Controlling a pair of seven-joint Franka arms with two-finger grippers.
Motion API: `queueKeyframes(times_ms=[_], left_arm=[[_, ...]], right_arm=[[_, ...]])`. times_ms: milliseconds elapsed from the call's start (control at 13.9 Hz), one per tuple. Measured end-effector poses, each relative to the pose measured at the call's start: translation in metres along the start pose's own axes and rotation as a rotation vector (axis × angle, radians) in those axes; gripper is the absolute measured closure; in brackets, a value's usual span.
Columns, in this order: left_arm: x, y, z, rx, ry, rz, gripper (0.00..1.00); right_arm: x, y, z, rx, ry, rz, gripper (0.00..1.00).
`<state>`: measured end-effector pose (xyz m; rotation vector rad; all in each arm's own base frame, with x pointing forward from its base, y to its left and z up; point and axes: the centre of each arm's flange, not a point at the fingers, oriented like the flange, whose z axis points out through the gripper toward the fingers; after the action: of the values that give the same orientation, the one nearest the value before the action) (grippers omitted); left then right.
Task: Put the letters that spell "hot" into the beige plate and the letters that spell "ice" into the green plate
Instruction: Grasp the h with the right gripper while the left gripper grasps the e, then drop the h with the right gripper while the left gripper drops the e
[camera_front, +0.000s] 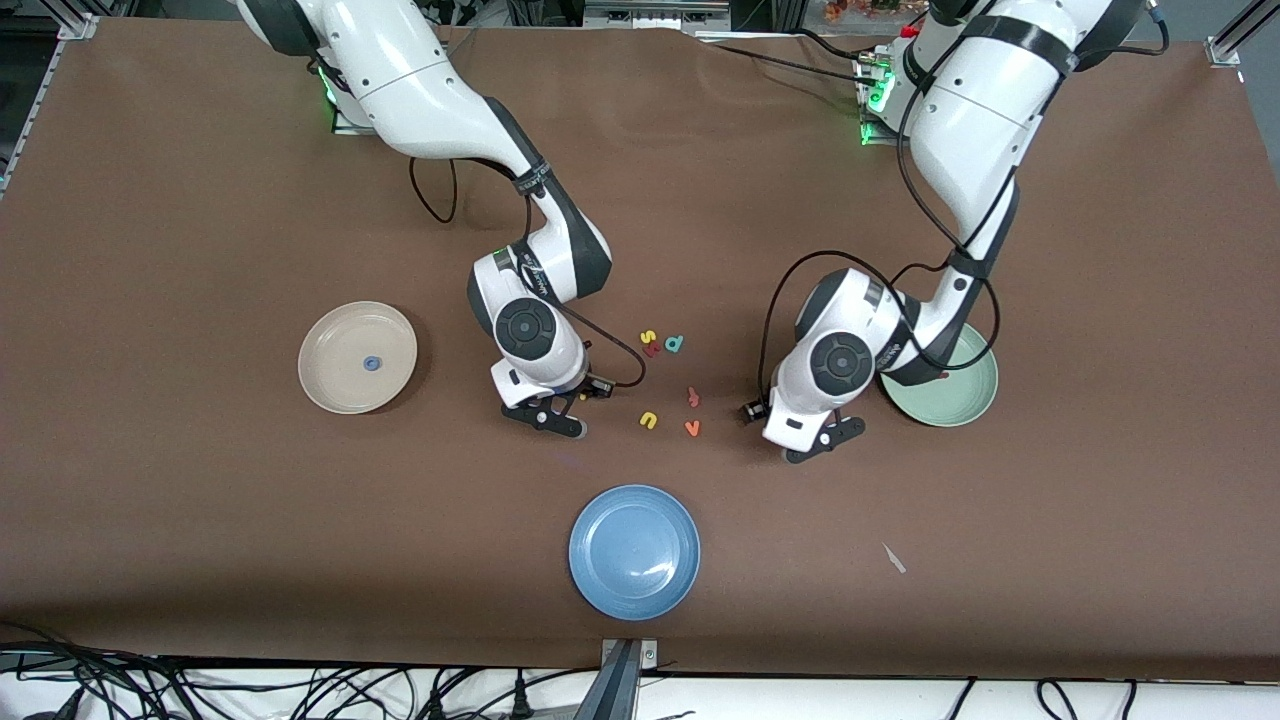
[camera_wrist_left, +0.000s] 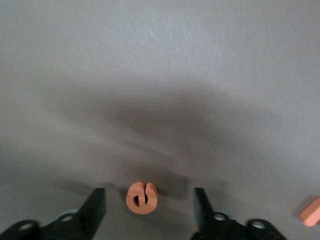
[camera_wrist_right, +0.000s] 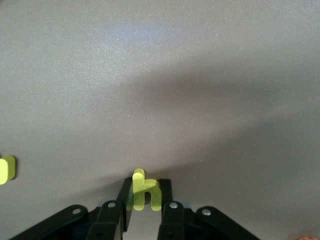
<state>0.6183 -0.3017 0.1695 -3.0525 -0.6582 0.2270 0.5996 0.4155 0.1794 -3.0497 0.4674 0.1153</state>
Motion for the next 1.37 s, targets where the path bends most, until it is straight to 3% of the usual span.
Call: queueKeyframes(times_ms=[144, 216, 432, 648, 864, 1152, 1368], left_arm=[[-0.003, 0.002, 0.001, 0.007, 0.008, 0.013, 0.51], [-0.003, 0.002, 0.0, 0.007, 0.009, 0.013, 0.51], [-0.003, 0.001, -0.003, 0.015, 0.005, 0.013, 0.7], [-0.002, -0.003, -0.004, 0.03, -0.004, 0.01, 0.74], [0.001, -0.01, -0.02, 0.063, -0.019, 0.008, 0.74], [0.037, -0.072, -0.091, 0.133, -0.079, 0.135, 0.74], [0.07, -0.138, -0.098, 0.173, -0.172, 0.205, 0.74]], right_arm=[[0.009, 0.009, -0.003, -0.02, -0.017, 0.009, 0.74], [0.018, 0.016, -0.009, -0.026, -0.024, 0.005, 0.74], [0.054, 0.058, -0.053, -0.088, -0.067, -0.04, 0.74], [0.084, 0.12, -0.097, -0.128, -0.089, -0.119, 0.74], [0.09, 0.179, -0.106, -0.132, -0.1, -0.163, 0.74], [0.086, 0.274, -0.077, -0.12, -0.033, -0.214, 0.74], [0.072, 0.313, -0.059, -0.122, -0.021, -0.223, 0.74]])
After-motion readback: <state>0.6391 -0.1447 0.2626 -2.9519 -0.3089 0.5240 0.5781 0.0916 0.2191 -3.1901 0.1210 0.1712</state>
